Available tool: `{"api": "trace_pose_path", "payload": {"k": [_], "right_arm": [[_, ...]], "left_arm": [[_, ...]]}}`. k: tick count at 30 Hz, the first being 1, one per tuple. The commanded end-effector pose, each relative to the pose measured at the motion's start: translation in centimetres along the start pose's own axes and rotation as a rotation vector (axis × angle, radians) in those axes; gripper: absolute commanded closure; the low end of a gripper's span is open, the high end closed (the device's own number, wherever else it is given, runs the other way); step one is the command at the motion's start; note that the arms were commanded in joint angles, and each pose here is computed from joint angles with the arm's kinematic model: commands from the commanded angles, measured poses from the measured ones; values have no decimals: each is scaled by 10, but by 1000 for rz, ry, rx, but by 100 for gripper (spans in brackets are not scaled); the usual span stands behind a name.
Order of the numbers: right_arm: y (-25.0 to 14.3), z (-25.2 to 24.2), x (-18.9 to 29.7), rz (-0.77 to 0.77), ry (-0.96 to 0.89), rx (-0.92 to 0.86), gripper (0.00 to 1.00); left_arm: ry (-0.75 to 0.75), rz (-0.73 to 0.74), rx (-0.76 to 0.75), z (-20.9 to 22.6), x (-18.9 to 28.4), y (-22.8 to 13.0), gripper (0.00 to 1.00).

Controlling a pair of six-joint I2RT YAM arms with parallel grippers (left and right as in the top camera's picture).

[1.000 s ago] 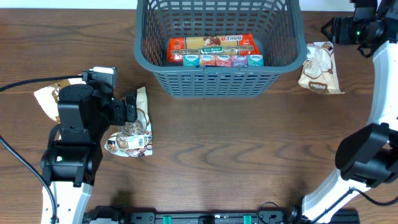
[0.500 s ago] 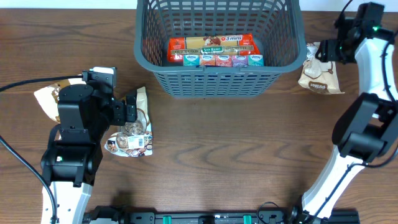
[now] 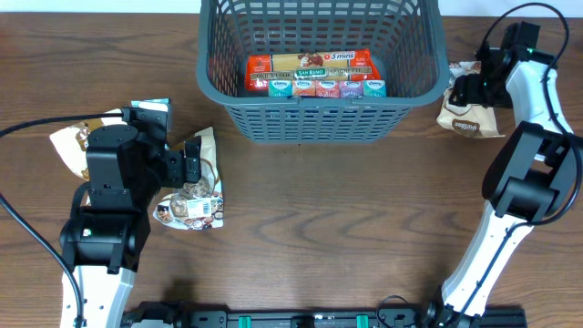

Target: Pack container

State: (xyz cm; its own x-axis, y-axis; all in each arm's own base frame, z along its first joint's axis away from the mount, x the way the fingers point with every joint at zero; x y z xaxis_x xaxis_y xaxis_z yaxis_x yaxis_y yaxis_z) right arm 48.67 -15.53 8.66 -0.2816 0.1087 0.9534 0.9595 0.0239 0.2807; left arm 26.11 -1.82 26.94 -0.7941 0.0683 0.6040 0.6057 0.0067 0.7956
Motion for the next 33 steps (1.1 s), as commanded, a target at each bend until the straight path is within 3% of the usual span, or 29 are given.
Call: {"api": "trace_pose_path", "payload": {"k": [1, 3, 18, 27, 33], "right_arm": [[0, -1, -4, 0, 0, -8, 7], [0, -1, -5, -3, -1, -8, 1], [10, 12, -6, -79, 121, -25, 1], [22, 9, -5, -124, 129, -382, 1], [21, 5, -5, -118, 101, -466, 1]], "left_arm": [[5, -12, 7, 0, 3, 5, 1], [5, -12, 7, 0, 3, 5, 1], [5, -12, 7, 0, 3, 5, 1], [5, -11, 7, 0, 3, 4, 1], [5, -11, 7, 0, 3, 4, 1]]}}
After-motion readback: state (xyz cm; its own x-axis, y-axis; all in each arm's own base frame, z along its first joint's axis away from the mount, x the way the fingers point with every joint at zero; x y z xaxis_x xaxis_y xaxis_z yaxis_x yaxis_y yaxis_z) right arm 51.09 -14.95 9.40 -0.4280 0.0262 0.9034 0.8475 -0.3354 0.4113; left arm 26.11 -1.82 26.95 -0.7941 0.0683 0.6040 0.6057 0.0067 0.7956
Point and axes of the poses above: each gripper's point midway between its finger pads, its own x axis back along the fingers, its own z axis along the line the jaws close on, y = z × x, the point moved 6 cm from there along x, back along the fingers, and after that the axes turned 6 degrees about x, right-handed, at the moved point
